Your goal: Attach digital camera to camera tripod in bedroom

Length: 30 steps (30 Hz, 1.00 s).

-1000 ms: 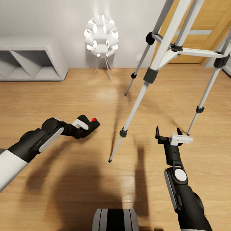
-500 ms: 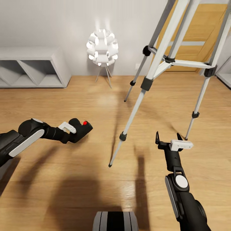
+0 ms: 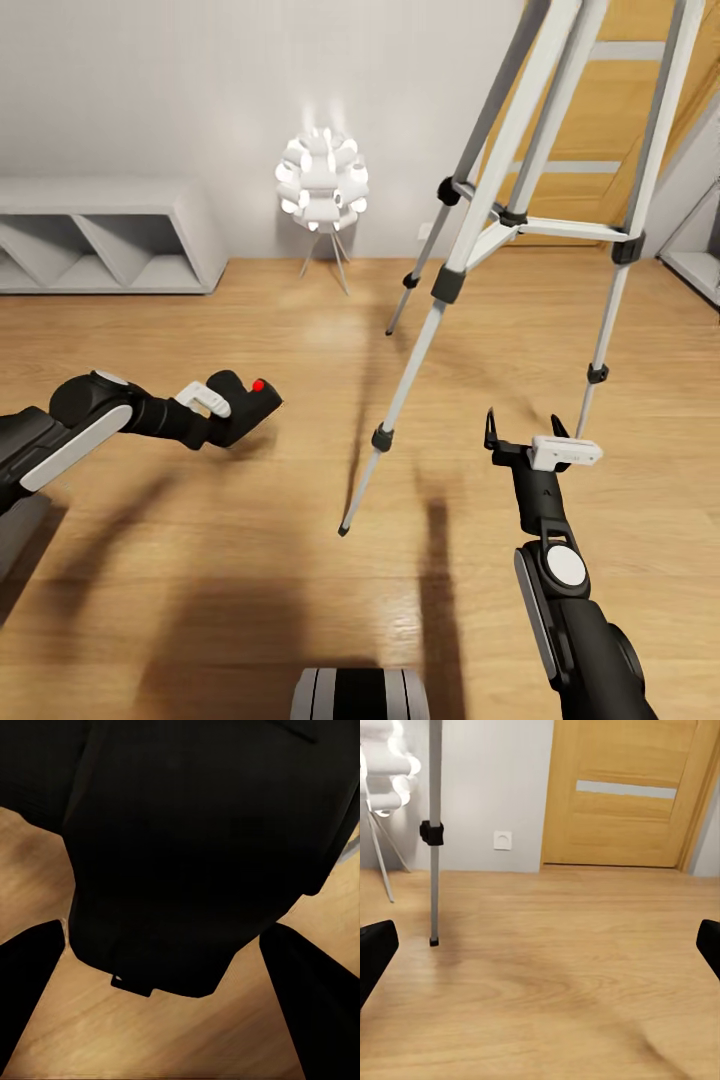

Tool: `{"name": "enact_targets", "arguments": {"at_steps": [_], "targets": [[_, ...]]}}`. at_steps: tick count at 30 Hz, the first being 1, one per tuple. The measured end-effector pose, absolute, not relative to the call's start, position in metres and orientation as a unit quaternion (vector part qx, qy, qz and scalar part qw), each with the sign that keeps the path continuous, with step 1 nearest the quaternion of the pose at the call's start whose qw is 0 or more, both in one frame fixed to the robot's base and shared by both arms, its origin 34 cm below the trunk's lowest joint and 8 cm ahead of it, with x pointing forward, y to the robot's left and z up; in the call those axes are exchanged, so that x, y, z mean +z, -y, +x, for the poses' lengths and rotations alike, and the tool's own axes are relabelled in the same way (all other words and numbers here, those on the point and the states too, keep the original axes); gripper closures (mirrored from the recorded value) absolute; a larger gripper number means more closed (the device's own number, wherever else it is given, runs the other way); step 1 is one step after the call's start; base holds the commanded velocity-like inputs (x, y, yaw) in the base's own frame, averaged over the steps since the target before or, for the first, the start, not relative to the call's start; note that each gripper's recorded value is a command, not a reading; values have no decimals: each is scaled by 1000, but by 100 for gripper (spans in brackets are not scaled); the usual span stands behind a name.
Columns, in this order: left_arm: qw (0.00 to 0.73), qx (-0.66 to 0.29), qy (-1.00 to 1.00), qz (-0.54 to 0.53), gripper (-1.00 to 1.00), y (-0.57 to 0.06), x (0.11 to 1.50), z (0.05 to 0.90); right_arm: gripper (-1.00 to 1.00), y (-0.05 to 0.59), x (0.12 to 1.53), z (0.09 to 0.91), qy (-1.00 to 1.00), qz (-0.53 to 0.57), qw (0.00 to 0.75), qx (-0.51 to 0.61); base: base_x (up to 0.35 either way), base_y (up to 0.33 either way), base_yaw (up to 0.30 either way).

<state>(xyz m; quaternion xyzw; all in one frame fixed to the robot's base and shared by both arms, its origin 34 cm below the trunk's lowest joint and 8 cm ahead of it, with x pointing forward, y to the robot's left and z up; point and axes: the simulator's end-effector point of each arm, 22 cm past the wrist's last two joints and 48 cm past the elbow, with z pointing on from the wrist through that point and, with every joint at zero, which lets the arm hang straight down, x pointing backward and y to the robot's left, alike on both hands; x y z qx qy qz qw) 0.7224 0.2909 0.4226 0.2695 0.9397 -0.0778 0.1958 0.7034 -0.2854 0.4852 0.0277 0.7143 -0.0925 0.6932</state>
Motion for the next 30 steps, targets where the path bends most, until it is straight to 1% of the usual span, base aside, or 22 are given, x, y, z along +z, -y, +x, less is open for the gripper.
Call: {"name": "enact_targets", "arguments": {"at_steps": [4,30], "targets": [[201,-69,-940,267,100,-301,434,722,-100,285,496,703,-709,29,699,-92,0,0,0],[247,-47,-931,265,100,-312,503,725,-100,285,562,700,-672,33,734,-90,0,0,0]]}}
